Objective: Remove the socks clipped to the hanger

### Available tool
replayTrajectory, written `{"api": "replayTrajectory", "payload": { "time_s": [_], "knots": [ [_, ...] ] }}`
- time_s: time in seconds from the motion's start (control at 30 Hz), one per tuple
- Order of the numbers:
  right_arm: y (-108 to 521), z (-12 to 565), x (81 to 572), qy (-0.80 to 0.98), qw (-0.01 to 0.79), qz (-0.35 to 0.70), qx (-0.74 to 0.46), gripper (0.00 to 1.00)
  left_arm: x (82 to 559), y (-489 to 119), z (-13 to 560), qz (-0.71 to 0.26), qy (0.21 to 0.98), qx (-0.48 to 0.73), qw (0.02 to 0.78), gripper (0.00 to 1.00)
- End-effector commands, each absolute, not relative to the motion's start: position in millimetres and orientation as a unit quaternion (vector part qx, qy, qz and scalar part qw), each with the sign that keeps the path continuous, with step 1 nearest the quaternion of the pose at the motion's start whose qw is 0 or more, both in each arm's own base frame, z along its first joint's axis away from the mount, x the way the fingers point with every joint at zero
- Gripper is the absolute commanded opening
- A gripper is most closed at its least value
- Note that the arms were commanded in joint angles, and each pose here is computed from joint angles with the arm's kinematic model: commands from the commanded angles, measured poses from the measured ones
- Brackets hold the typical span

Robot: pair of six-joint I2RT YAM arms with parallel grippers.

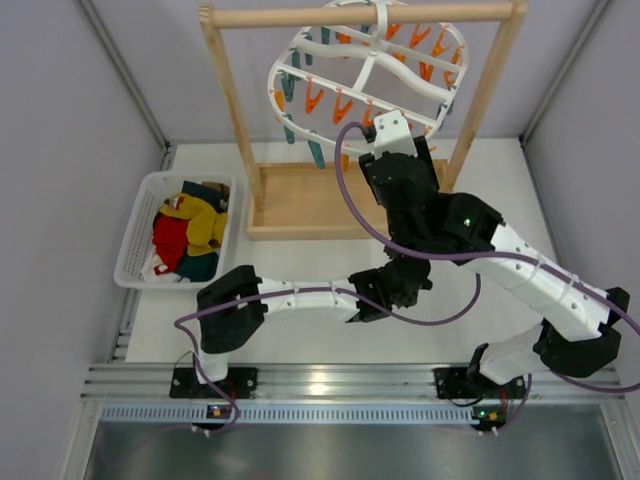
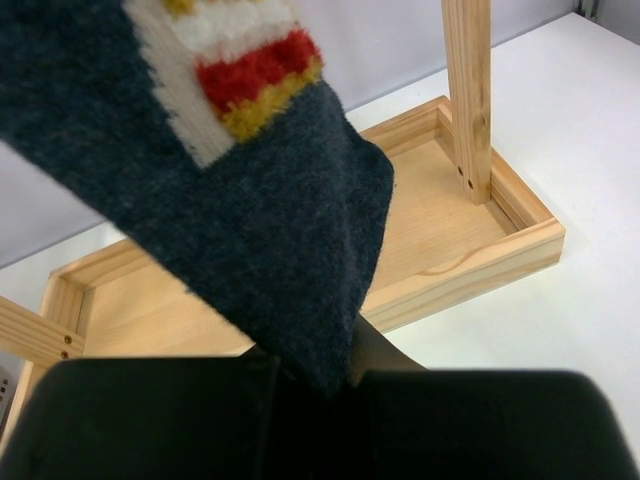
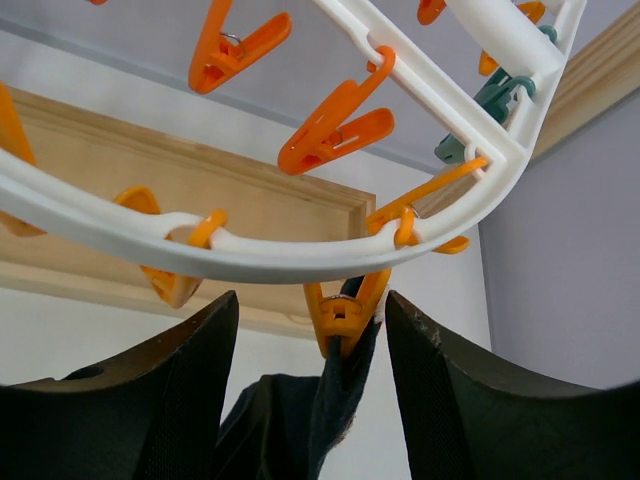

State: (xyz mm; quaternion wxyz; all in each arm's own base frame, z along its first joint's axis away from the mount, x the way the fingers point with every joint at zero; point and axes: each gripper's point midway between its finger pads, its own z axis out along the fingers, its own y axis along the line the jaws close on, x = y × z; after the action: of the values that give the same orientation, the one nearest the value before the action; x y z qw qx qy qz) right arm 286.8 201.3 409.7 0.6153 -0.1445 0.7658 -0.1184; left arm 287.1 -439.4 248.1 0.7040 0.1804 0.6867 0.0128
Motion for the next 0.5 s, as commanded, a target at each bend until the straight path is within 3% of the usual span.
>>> {"api": "replayTrajectory", "payload": {
  "time_s": [0.0,0.47],
  "knots": [
    [192.3,429.7,298.2,0.752,0.64,-0.124,-0.101,0.58,280.5,-432.5,283.7,-0.028,0.678,0.148,0.719,0.0],
    [197.6,424.4,319.3,0.745,0.645,-0.139,-0.098,0.53,278.0,-428.2,289.0,-0.042,0.678,0.14,0.72,0.0]
  ]
}}
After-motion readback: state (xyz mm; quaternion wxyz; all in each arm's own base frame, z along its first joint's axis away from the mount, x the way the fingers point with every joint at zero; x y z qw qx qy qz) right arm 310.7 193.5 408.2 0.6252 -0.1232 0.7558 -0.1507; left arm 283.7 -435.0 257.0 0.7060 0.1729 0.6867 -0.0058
